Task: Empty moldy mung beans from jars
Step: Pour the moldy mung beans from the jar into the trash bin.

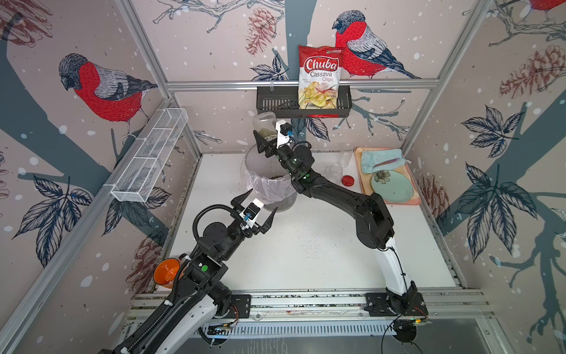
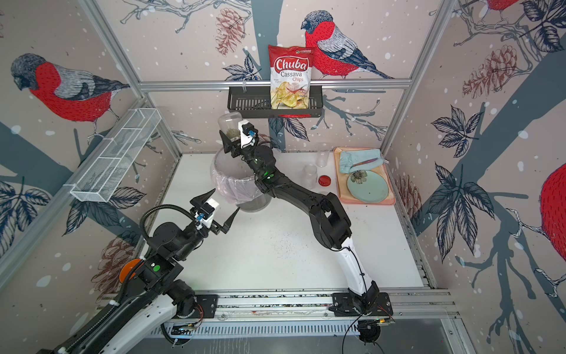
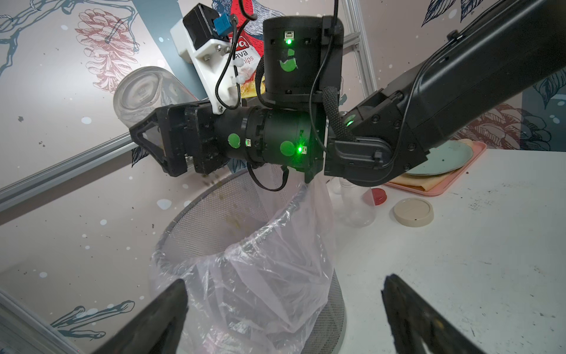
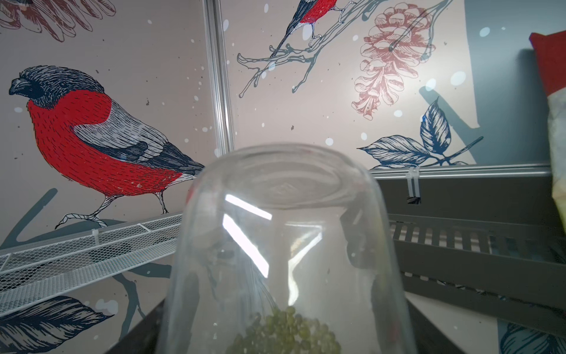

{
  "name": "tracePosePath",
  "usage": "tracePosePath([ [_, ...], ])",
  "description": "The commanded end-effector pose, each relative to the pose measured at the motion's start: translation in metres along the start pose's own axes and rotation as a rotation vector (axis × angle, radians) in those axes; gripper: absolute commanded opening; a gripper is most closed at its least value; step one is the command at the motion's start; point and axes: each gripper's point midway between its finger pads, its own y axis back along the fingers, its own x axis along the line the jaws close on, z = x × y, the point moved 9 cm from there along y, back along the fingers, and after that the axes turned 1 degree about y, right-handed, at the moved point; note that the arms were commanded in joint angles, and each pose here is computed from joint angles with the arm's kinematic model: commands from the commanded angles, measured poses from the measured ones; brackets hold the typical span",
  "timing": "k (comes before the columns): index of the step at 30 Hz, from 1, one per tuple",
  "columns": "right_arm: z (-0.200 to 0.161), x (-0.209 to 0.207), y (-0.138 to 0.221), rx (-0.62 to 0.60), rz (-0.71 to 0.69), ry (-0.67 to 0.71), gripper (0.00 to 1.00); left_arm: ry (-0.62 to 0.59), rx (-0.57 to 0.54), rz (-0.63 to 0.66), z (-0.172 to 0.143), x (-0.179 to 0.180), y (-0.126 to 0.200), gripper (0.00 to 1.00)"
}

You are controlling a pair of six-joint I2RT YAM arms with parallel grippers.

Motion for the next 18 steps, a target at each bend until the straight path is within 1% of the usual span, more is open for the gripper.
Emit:
tracePosePath([
  [1, 0.020, 0.001, -0.003, -0.110, -0.002, 0.018, 0.44, -0.003, -0.056, 0.030, 0.009, 0.004, 0.001, 0.96],
  [6, 0.025, 0.003, -0.003, -0.128, 0.012, 0.016, 0.44, -0.006, -0.058, 0.035, 0.008, 0.003, 0.001, 0.96],
  [9, 0.020, 0.000, -0.012, -0.101, -0.007, 0.020, 0.43, -0.008, -0.064, 0.038, 0.009, 0.004, 0.002, 0.96],
  [12, 0.020, 0.000, -0.009, -0.108, 0.008, 0.016, 0.43, -0.009, -0.063, 0.034, 0.008, 0.003, 0.002, 0.96],
  [14, 0.019, 0.000, -0.014, -0.087, 0.001, 0.017, 0.43, -0.014, -0.061, 0.040, 0.008, 0.003, 0.002, 0.96],
  [16, 0.026, 0.007, -0.006, -0.111, 0.022, 0.030, 0.43, -0.015, -0.062, 0.040, 0.008, 0.003, 0.003, 0.96],
  [18, 0.024, 0.009, -0.008, -0.115, 0.002, 0.052, 0.43, -0.017, -0.062, 0.042, 0.008, 0.003, 0.003, 0.96],
])
